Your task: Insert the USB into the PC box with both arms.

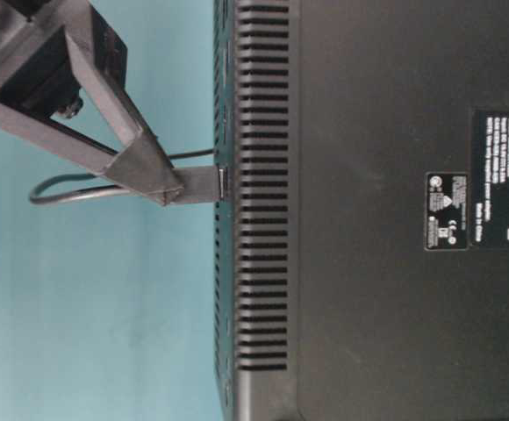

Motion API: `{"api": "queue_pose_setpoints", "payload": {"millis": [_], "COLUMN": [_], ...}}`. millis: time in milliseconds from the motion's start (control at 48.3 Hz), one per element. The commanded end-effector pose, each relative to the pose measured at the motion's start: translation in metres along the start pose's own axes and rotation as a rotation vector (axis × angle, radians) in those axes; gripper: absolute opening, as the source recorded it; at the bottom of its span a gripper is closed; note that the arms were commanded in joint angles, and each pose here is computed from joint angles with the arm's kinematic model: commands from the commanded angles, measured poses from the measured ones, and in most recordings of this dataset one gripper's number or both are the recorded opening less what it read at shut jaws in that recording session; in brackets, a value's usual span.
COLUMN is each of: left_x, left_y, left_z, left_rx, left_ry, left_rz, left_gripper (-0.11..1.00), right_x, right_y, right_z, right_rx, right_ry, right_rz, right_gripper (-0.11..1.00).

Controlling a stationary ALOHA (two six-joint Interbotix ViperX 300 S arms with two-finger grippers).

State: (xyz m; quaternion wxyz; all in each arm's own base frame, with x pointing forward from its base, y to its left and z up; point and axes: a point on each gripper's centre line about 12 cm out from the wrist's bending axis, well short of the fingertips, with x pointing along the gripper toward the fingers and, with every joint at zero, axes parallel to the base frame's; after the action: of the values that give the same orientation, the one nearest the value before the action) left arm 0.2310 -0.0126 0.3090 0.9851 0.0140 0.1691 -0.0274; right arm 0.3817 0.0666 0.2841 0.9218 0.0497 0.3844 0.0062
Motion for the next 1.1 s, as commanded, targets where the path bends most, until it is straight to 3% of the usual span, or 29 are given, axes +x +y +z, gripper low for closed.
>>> {"api": "queue_pose_setpoints", "payload": {"millis": [0,228,435,1077], "left_x": [-0.001,-0.001,-0.001,0.0], "left_y": [0.0,0.0,0.0,0.0], "left_z": [0.006,0.007,0.008,0.006], "left_rx": [0.002,0.002,0.0,0.002], "left_ry": [-0.018,-0.018,-0.022,-0.014], "left_rz": [-0.001,-0.001,-0.001,-0.001], "left_gripper": [0.0,0.0,0.0,0.0], "right_x": [0.005,-0.001,0.003,0.018], "right_y": [0.012,0.001,0.003,0.0], "right_z": [-0.016,-0.016,-0.02,-0.022], "right_rx": [-0.028,-0.034,-0.039,-0.02], "right_ry": [0.044,0.008,-0.037,0.03], "right_rz": [0.014,-0.002,0.022,0.001], "right_gripper": [0.07,0.07,0.07,0.07]}}
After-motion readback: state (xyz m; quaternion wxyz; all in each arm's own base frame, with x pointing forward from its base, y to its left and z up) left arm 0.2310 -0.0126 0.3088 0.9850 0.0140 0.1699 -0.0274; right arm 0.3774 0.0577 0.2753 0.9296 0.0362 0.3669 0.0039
